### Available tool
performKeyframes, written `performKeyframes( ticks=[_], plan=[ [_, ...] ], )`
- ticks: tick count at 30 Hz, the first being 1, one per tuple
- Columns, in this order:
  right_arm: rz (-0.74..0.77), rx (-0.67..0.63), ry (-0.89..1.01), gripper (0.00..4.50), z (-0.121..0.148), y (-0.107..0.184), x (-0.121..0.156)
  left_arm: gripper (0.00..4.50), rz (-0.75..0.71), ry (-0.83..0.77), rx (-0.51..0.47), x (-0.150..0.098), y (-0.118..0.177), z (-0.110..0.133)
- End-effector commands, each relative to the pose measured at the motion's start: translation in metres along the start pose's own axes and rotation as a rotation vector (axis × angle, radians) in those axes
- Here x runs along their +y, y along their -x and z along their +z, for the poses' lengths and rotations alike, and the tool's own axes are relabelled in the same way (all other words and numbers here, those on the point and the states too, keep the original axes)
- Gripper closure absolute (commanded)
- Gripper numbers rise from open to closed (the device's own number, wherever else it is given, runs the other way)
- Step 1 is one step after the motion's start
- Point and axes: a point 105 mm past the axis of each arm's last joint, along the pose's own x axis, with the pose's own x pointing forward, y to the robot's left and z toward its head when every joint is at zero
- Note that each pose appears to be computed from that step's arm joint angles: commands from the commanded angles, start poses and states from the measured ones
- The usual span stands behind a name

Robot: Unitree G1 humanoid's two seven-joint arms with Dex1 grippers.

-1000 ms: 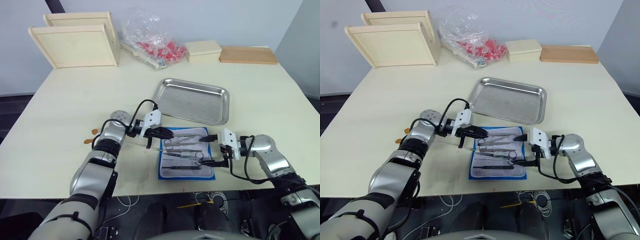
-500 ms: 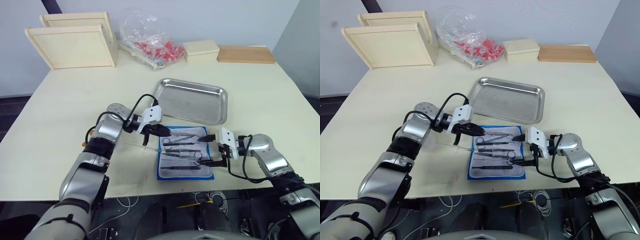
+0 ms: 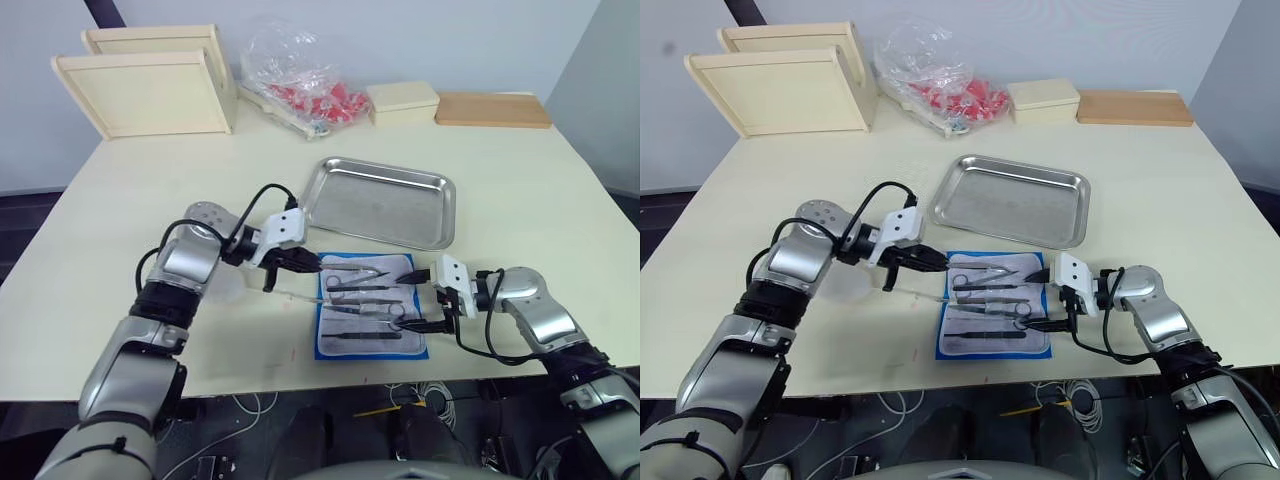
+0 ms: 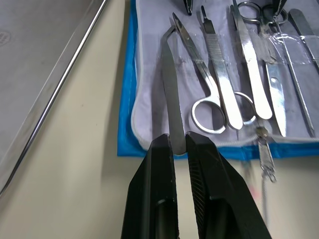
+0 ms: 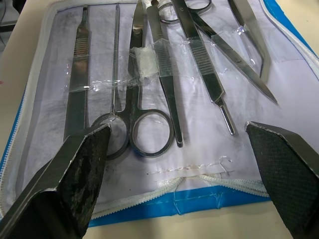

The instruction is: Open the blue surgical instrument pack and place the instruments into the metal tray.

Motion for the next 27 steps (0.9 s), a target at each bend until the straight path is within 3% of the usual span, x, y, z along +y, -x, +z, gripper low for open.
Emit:
performKeyframes(
  ticks=[1, 27],
  plan=[
    [0.043, 0.208, -0.164, 0.00, -0.059, -0.005, 0.025, 4.48, 0.038, -0.029, -0.027, 0.003, 0.013, 0.013],
    [0.051, 0.205, -0.161, 0.00, -0.060, -0.008, 0.025, 4.48, 0.110, 0.026, 0.044, -0.021, 0.068, 0.014]
  ],
)
